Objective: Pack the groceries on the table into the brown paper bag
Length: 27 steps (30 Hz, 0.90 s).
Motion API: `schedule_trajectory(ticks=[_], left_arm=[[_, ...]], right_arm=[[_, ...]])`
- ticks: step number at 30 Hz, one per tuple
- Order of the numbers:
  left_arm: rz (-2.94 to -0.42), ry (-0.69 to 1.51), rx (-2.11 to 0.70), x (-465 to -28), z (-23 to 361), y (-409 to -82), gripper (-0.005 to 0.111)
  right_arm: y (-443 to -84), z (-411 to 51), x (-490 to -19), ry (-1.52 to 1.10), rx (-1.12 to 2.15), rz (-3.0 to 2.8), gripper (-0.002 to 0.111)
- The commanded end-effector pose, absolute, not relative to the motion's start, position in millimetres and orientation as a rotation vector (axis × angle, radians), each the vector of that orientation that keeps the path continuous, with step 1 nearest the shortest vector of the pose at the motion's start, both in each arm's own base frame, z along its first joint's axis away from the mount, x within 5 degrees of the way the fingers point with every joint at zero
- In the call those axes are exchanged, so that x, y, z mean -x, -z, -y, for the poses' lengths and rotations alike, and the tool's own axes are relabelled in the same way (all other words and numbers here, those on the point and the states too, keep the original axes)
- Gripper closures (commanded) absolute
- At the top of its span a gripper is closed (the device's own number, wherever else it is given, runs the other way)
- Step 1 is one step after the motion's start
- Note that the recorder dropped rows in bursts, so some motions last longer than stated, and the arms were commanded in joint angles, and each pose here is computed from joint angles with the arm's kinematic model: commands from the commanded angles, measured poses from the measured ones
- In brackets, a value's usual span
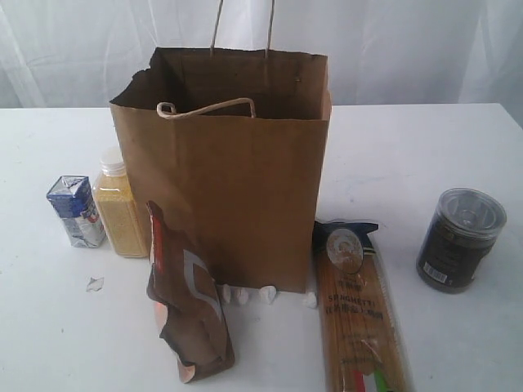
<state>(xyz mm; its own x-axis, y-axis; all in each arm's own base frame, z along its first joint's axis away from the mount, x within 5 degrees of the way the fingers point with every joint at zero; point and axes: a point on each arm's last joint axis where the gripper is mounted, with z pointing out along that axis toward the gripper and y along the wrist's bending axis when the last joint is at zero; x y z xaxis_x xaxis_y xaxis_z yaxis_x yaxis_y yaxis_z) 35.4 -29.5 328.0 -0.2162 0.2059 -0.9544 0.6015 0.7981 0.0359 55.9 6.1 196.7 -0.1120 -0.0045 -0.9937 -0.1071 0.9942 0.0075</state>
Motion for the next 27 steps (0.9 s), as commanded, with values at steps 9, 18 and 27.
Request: schedule_trajectory(ticks=[9, 18, 27], left_arm=[[-1.749, 0.467, -0.588, -37.0, 32.8, -324.2, 0.106], [-1.706, 0.452, -0.535, -53.7, 39.4, -243.8, 0.106], [-1.710, 0.457, -0.506, -50.0, 35.6, -186.4, 0.106]], right_arm=[[-196.3, -6.0, -55.7, -0.077, 0.096, -1.667, 0.103], [-196.3, -6.0, -55.7, -0.077, 0.096, -1.667, 0.103], [-196.3, -6.0, -55.7, -0.077, 0.096, -1.667, 0.103]])
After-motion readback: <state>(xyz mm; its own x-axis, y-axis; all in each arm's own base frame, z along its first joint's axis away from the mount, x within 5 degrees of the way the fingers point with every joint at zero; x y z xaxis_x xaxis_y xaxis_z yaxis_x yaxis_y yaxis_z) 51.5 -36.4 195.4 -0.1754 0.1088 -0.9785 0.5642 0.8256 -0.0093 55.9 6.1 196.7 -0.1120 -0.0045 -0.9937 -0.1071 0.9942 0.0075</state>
